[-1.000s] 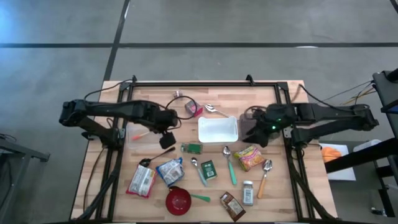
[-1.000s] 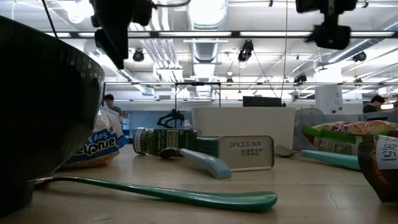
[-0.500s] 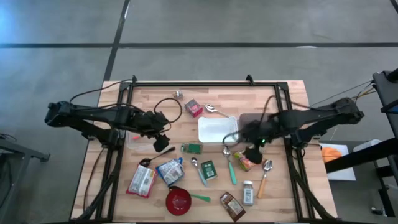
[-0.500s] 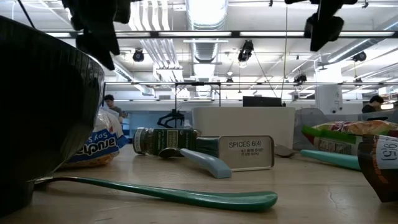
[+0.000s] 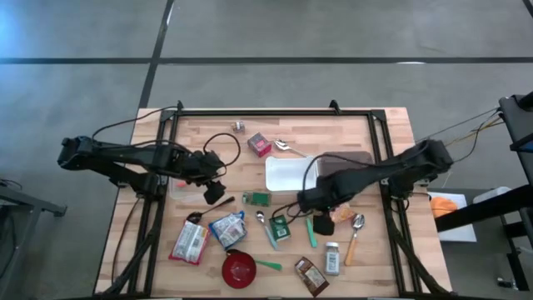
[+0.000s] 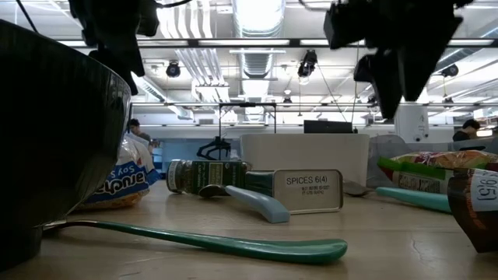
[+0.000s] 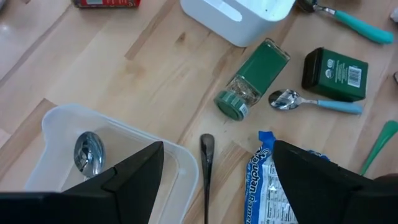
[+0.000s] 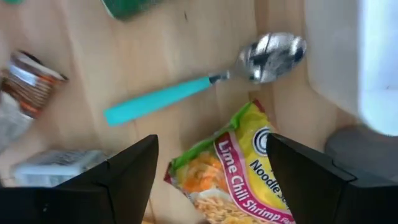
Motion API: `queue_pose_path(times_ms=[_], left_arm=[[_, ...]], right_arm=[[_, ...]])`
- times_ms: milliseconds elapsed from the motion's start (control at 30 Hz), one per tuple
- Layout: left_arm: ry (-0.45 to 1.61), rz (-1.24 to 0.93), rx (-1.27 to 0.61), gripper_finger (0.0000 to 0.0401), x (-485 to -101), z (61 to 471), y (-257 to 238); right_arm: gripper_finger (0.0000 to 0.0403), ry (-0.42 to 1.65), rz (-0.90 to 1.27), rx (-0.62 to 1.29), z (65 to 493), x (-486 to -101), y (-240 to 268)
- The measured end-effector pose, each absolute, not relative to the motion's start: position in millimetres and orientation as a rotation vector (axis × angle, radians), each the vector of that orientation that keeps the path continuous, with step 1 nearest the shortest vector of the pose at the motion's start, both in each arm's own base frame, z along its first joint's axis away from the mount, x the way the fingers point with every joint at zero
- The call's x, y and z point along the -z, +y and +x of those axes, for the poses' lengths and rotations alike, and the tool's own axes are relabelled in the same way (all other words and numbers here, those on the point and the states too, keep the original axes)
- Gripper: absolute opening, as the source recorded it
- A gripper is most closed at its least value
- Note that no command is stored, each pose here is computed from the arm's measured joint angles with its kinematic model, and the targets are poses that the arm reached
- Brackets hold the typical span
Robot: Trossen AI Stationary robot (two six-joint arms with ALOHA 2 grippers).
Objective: Pick & Place Food Item
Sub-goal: Put the green noodle pack into the black bin
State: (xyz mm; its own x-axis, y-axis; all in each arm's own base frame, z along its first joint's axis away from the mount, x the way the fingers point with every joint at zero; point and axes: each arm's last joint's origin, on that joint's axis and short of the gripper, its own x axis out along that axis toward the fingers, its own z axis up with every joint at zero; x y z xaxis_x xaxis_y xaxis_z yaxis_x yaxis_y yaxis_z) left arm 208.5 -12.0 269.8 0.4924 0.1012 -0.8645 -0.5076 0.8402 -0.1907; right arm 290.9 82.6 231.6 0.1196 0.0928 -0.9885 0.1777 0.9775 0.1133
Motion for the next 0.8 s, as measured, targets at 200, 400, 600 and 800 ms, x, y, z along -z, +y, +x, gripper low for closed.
queue_pose_path(times_ms=[200, 400, 600, 800], left_arm=[[1.000, -0.431, -0.364, 0.0306, -270, 208, -14], [1.013, -0.413, -0.326, 0.0306, -270, 208, -17], [1.023, -0.406, -0.315, 0.0306, -269, 207, -17], [1.035, -0.404, -0.319, 0.0306, -269, 206, -17]], right_arm=[[0.0215, 1.528, 0.151, 0.114, 300, -207, 83], [0.0150, 1.565, 0.084, 0.127, 306, -192, 83], [0.0107, 1.590, 0.059, 0.119, 309, -182, 84], [0.0090, 1.596, 0.035, 0.158, 311, -175, 83]])
